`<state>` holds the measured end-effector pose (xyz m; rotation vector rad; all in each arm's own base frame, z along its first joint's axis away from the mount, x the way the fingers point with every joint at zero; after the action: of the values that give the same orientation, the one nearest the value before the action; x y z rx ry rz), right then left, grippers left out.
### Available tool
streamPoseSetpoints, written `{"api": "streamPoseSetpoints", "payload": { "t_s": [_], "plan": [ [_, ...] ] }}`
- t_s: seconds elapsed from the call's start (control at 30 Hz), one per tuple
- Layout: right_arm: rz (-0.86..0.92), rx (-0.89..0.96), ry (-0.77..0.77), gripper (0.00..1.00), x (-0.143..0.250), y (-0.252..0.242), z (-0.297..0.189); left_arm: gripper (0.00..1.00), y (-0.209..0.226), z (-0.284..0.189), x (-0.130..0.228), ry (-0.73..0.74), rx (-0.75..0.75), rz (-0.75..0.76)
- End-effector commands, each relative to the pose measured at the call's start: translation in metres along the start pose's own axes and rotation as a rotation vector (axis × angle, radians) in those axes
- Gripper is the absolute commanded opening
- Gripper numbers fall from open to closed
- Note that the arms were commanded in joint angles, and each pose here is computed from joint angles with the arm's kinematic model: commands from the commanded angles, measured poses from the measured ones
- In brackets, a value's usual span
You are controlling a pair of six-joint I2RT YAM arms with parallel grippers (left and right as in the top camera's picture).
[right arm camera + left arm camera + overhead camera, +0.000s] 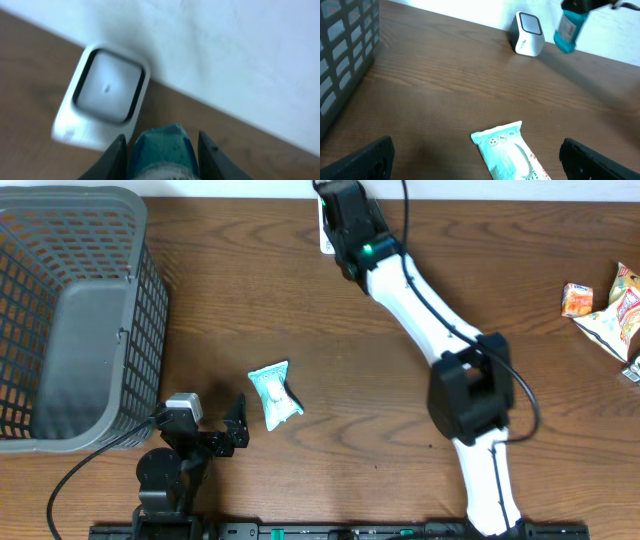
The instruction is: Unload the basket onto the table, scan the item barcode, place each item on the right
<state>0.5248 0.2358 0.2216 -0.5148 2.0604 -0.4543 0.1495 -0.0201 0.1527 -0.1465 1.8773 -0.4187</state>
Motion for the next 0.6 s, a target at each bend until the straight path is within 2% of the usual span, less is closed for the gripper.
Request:
{"api": "streamPoseSetpoints", "payload": {
  "t_s": [0.0,0.2,0.37,0.57],
  "plan": [
    [-0.073,0.148,-0.024,0.04,-0.020,-0.004,0.008,0.98,0.002,0.002,0.009,0.033,-0.002,-0.002],
    [-0.123,0.240,-0.089,0.04,-0.031,0.015,0.034,0.98,0.002,0.002,0.009,0.033,-0.002,-0.002],
    [-0.176,0.263,-0.162,0.06,-0.038,0.039,0.036,0.98,0.002,0.002,0.009,0.033,-0.002,-0.002],
    [-0.198,0.332,-0.134,0.05,-0.035,0.044,0.035,0.98,0.002,0.002,0.009,0.033,-0.002,-0.002]
  ]
}}
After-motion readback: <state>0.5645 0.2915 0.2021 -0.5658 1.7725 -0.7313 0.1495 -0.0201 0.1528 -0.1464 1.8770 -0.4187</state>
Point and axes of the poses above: each gripper's point midway between its finger pads, its own z axis out along the fingers, its own y axis along the line the jaws close on, x = y × z, the point moved 9 cm from there along -z, back along the fingers, and after that the axes turned 3 degrees about -z, right-handed, at the moved point
